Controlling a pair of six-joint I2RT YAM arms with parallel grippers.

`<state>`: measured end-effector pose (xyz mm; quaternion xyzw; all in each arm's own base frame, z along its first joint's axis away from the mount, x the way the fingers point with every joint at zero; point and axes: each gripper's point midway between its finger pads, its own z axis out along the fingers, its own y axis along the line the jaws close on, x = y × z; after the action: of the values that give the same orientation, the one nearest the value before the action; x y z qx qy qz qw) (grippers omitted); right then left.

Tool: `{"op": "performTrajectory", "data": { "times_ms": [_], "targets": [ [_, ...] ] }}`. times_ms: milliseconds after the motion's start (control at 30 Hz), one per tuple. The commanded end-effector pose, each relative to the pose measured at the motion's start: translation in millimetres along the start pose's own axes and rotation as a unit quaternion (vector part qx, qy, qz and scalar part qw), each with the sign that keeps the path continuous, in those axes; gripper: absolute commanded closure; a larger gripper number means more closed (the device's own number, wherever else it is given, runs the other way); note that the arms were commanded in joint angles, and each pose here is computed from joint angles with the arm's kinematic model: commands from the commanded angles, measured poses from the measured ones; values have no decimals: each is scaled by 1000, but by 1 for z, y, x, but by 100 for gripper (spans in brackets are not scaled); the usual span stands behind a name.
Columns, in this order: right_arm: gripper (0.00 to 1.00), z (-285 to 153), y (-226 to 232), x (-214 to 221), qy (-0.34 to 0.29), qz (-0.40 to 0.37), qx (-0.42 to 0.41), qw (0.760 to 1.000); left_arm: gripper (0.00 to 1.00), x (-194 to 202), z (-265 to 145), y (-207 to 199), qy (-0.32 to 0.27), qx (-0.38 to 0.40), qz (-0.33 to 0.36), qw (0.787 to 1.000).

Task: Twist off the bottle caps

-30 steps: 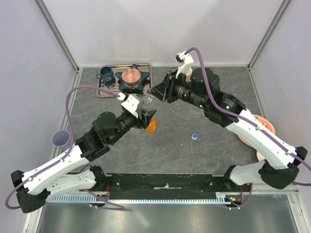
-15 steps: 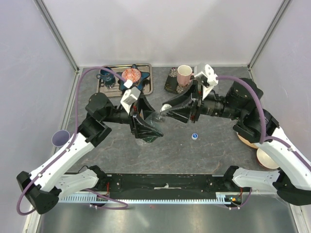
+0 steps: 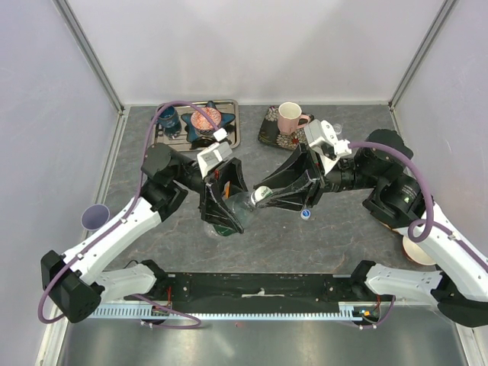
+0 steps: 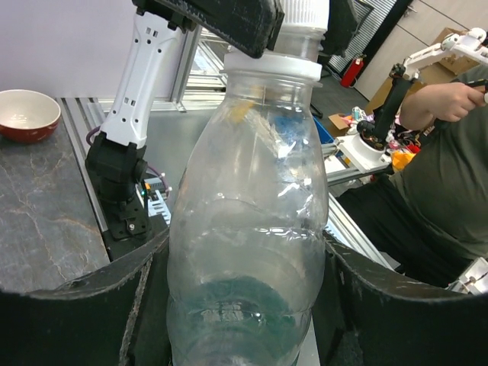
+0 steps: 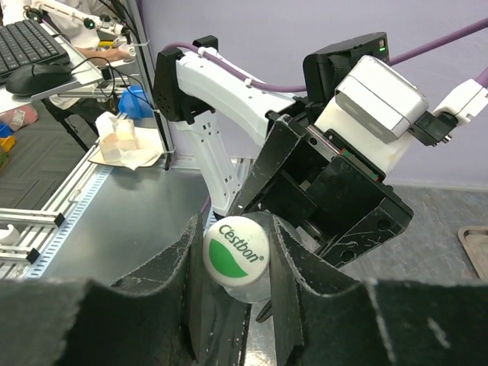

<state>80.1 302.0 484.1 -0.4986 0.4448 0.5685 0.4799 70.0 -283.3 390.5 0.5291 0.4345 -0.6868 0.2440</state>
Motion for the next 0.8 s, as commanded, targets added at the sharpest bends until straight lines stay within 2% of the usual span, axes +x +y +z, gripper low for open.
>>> {"op": "performTrajectory", "data": {
  "times_ms": [0,100,133,200,367,467,500,533,567,600,667,700,767],
  "targets": [
    [100,-13,37,-3,3,2,-60,998,51,-17,-8,8,-31,-33,7,999],
    [100,-17,26,-25,-28,-10,-1,1000,51,-15,-11,18,-35,-51,0,998],
    [100,-22,15,-40,-57,-19,48,997,51,-14,-11,21,-37,-58,-4,998],
    [100,-30,5,-57,-89,-18,95,991,51,-9,-12,27,-35,-67,-8,997],
    [100,-57,-23,-88,-153,-22,223,962,51,-4,-13,30,-36,-80,0,996],
    [100,-72,-47,-78,-149,-4,297,943,51,-1,-14,35,-38,-96,0,995],
    [100,-87,-72,-68,-147,11,373,916,51,-2,-15,33,-40,-103,9,994],
    [100,-95,-91,-40,-105,34,423,899,51,-2,-17,39,-48,-128,-5,991],
    [100,-105,-104,-22,-86,49,465,880,50,-3,-19,42,-50,-145,18,988],
    [100,-128,-130,14,-54,65,550,831,50,-5,-21,40,-58,-167,29,984],
    [100,-151,-146,69,-9,90,619,780,50,-6,-36,62,-78,-259,40,962],
    [100,-162,-154,118,36,97,649,753,50,-1,-43,69,-82,-288,43,953],
    [100,-165,-157,163,69,123,658,740,50,-1,-60,74,-99,-354,63,928]
  ]
}}
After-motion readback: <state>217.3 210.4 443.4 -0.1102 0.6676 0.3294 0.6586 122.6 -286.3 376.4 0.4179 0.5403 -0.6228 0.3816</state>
